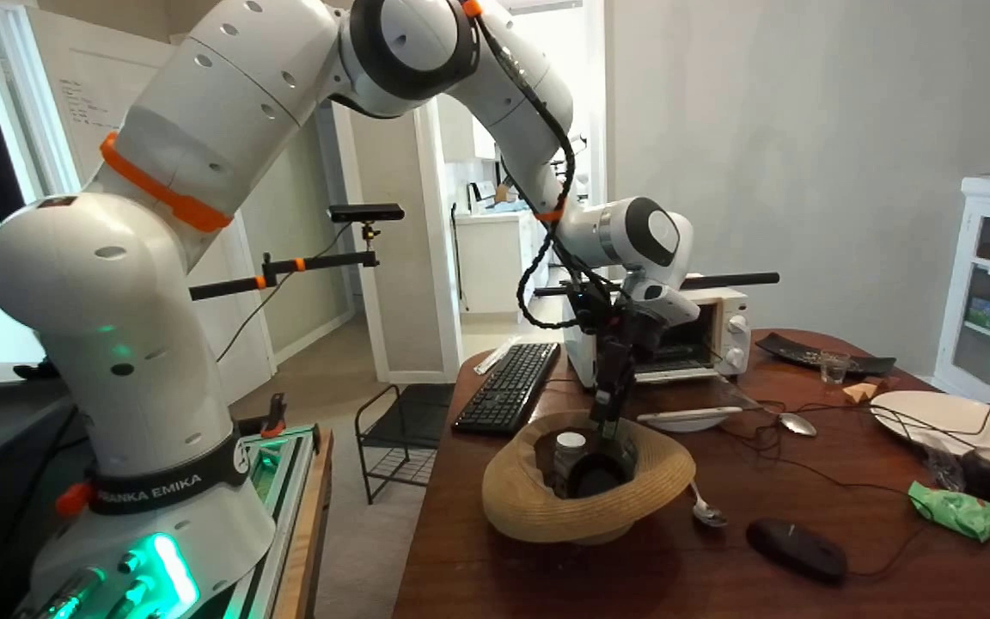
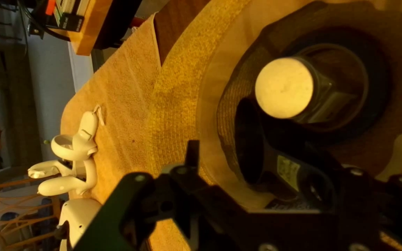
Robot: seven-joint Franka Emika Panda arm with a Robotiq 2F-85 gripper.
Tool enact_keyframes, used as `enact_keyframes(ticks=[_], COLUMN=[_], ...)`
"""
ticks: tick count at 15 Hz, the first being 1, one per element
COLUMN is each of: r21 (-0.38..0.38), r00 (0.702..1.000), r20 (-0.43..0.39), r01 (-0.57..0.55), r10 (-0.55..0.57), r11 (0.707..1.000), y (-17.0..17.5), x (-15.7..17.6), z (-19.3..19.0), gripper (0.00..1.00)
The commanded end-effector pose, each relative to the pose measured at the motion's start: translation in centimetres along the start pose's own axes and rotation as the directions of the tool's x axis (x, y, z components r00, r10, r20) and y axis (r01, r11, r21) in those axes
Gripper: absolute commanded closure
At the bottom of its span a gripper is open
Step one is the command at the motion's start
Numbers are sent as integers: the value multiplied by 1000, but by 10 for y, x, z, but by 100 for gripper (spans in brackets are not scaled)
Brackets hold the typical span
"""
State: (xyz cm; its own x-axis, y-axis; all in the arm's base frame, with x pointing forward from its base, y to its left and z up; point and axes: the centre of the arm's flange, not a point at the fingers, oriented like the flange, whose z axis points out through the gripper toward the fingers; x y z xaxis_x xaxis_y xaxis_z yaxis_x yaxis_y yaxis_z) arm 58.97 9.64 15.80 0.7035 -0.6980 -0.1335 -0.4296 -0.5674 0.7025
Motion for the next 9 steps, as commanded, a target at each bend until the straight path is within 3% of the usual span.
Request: enact_keyframes(ticks=[1, 6, 9], r21=[20, 16, 7], r00=[1000, 999, 999], r20=[-2, -12, -16], r01=[21, 32, 39], r10=[-21, -32, -39], r11=[1000, 999, 999], y=[7, 6, 6], x=[-3, -4, -6], z=[4, 1, -3], gripper=[57, 97, 100])
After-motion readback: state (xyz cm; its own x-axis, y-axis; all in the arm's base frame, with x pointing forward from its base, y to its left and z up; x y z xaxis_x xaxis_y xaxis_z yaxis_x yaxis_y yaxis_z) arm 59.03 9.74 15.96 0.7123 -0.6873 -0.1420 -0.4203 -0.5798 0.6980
